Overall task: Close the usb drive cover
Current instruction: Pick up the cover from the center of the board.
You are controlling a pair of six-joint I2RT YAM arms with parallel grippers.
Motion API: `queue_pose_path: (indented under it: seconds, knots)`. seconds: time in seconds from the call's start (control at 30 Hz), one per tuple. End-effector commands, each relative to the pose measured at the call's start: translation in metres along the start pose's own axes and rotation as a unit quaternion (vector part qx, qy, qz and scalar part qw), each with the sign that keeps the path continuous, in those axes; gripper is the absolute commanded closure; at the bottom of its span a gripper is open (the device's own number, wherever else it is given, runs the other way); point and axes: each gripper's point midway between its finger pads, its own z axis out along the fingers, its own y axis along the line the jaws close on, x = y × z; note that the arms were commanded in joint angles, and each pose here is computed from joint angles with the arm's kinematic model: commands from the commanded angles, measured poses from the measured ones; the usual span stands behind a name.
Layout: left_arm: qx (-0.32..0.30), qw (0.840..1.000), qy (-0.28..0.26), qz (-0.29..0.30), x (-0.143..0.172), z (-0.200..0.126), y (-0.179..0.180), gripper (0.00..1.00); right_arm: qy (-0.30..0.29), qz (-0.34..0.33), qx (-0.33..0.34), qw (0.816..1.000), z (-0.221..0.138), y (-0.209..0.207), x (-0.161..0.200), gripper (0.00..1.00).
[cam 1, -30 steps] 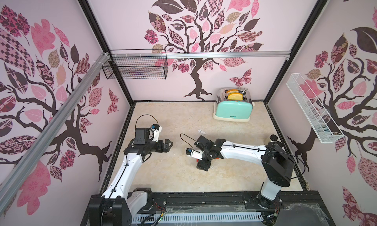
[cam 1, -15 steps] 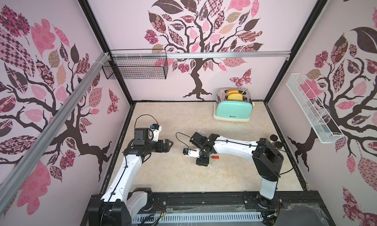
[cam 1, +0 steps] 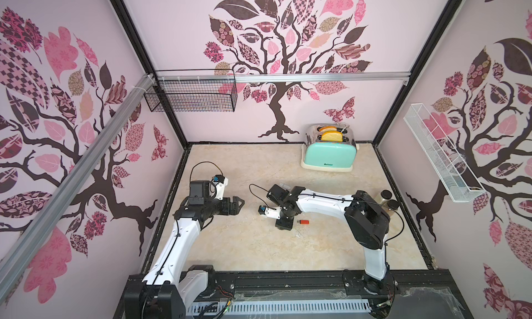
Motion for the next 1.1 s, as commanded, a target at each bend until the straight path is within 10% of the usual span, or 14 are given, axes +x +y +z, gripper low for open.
queue_pose_path:
  seconds: [0.0, 1.07]
  knots:
    - [0.004, 1.000, 0.002, -0.003, 0.001, 0.001, 0.000, 0.02, 0.002, 0.010, -0.015, 1.000, -0.001, 0.001, -0.008, 0.55]
    - [-0.003, 1.000, 0.000, 0.000, 0.001, 0.000, 0.002, 0.02, 0.037, -0.016, -0.014, 0.999, 0.021, 0.014, 0.009, 0.72]
